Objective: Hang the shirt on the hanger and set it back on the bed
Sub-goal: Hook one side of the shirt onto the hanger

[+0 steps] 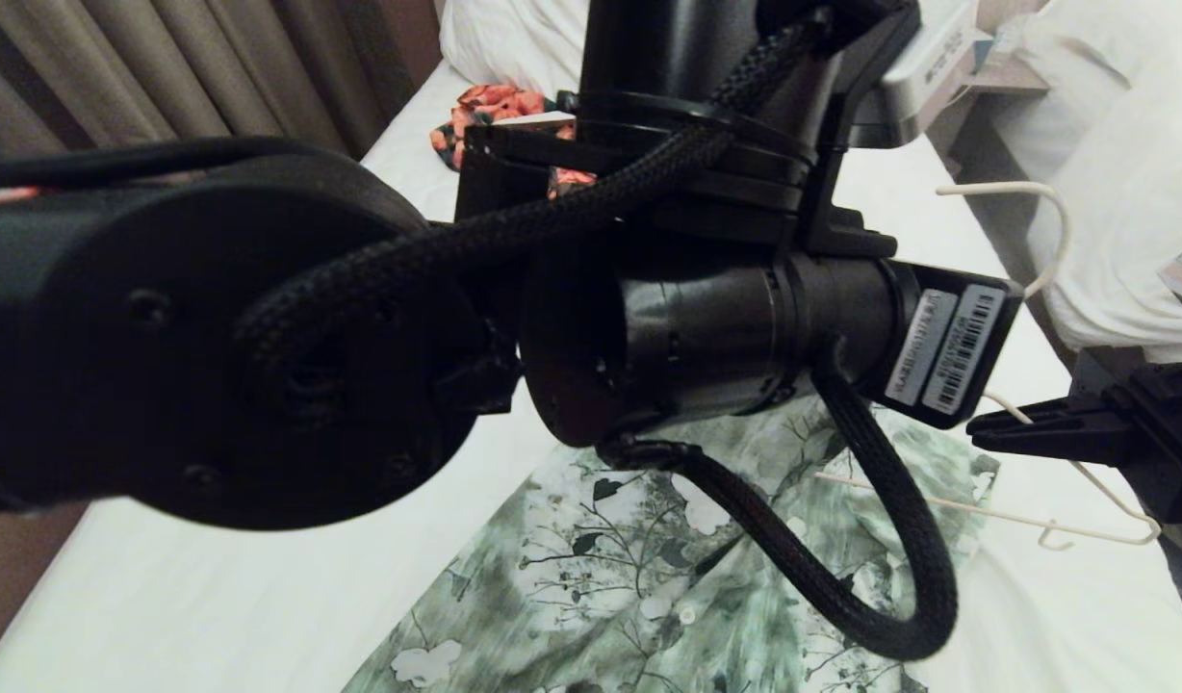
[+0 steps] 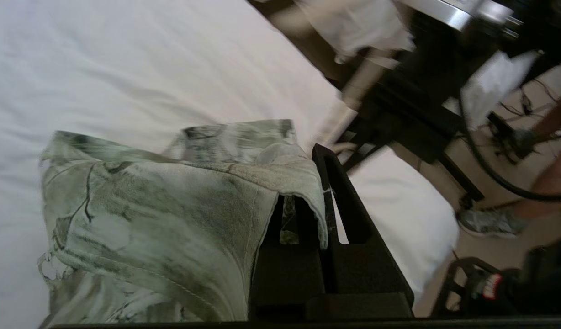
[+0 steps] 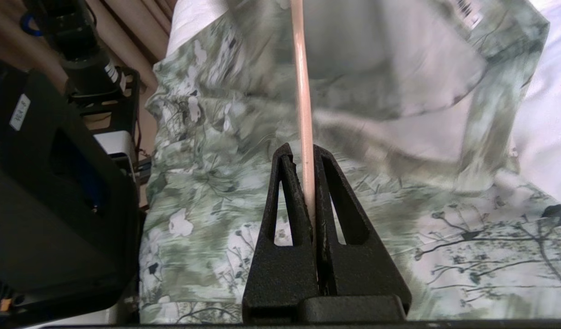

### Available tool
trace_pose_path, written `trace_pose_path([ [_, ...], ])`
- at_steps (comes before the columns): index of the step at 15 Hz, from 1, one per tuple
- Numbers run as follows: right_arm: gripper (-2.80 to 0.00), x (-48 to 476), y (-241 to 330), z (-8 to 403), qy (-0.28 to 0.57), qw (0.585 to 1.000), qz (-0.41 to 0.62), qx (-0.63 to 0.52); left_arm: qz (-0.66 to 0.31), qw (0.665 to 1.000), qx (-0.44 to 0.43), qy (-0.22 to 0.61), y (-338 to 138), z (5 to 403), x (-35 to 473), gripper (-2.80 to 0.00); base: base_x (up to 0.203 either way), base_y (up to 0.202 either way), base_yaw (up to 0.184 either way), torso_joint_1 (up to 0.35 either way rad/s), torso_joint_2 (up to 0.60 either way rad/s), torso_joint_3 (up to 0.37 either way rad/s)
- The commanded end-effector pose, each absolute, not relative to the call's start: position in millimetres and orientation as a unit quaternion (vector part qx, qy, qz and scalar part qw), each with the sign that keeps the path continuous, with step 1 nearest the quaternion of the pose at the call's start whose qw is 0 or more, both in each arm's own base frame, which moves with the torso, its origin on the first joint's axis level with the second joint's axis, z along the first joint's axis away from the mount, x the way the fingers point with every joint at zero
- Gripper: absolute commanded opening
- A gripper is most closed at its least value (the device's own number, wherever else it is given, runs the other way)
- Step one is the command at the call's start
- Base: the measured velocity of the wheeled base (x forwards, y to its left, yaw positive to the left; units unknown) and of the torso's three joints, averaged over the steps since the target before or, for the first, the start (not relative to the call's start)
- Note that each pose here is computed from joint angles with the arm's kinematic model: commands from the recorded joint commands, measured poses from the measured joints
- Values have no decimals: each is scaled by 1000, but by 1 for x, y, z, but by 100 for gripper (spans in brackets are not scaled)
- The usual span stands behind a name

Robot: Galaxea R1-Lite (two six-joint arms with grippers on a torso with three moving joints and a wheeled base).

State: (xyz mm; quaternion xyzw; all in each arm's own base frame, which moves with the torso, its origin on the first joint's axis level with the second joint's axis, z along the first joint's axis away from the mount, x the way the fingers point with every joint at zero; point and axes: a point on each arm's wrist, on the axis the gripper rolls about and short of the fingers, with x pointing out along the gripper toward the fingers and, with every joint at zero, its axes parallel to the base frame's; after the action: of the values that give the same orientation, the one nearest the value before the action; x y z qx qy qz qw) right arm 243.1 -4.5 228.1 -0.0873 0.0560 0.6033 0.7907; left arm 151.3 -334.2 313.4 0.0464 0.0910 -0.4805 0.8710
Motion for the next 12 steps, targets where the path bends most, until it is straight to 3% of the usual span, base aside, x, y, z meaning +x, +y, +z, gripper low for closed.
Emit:
trace_pose_path([
  [1,-280,249,-6,227,54,789,606,-84,-489,864,57,107,-344,300,145,-280,0,0,0,0,0,0],
  [12,-280,255,-4,224,53,783,615,-76,-521,843,91,96,-389,283,128,-280,0,0,0,0,0,0],
])
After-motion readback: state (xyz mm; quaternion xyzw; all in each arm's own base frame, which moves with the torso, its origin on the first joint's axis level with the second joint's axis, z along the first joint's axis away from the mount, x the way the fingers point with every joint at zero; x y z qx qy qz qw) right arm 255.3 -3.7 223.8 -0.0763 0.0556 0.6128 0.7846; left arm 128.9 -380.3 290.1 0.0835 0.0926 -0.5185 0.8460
